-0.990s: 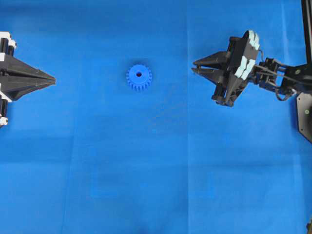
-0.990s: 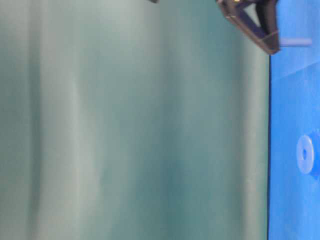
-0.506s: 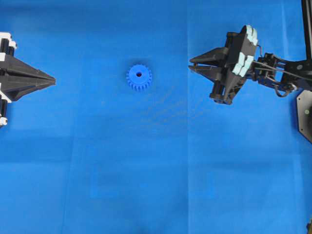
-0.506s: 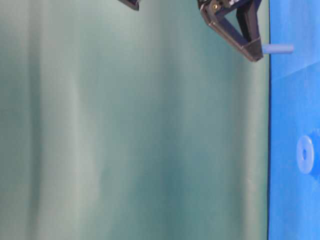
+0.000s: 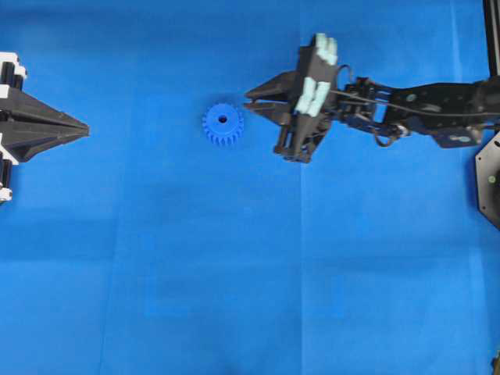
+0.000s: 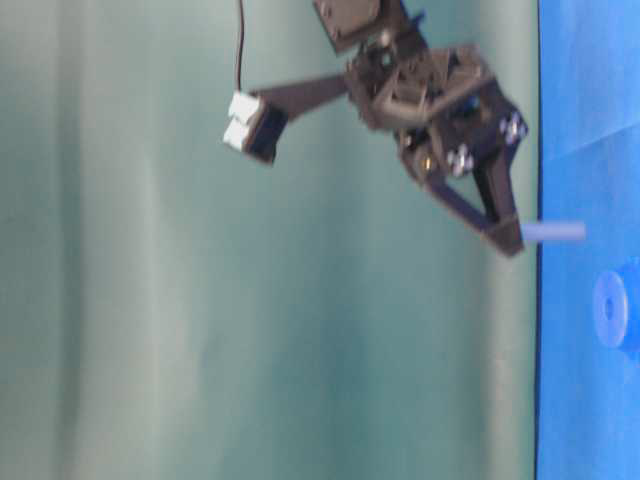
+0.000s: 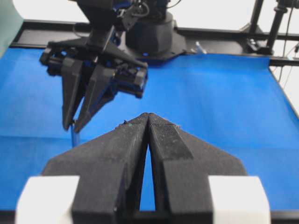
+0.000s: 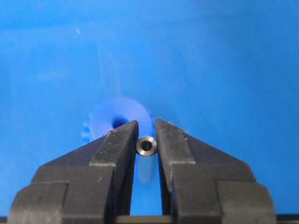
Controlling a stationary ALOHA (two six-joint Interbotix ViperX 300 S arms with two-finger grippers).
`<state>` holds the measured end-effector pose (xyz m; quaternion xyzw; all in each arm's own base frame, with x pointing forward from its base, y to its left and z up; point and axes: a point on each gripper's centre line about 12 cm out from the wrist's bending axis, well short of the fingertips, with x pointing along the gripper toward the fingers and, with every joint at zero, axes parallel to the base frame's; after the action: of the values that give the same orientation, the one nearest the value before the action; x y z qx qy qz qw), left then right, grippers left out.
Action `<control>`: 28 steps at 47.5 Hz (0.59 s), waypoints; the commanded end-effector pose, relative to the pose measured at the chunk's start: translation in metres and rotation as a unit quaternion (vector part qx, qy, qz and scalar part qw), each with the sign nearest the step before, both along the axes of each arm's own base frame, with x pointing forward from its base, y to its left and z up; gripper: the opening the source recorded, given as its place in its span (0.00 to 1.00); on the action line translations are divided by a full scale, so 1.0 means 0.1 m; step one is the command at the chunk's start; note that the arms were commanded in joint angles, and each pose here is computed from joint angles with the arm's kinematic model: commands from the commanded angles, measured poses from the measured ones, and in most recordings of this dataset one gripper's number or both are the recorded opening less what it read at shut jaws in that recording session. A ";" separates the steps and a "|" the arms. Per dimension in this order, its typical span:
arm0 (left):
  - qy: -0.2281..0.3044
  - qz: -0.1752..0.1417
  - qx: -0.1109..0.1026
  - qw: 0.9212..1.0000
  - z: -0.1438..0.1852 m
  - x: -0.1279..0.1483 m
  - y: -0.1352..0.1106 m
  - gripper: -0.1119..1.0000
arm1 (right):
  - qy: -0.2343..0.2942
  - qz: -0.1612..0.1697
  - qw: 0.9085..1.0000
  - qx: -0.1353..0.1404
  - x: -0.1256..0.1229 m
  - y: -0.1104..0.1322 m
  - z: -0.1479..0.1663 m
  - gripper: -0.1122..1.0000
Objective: Insert the shaft placed at a random location into the center hole of the small gear at another random location.
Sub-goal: 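Lift the shaft and carry it left over the blue gear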
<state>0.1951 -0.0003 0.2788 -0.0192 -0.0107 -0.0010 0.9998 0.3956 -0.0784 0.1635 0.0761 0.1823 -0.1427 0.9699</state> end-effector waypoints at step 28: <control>-0.006 0.000 0.001 1.000 0.04 0.01 0.00 0.10 | -0.035 0.016 0.999 -0.007 0.41 0.04 0.22 0.13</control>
<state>0.1951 -0.0003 0.2788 -0.0192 -0.0107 -0.0010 0.9998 0.4335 -0.0743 0.1716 0.0721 0.1666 -0.1272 0.9751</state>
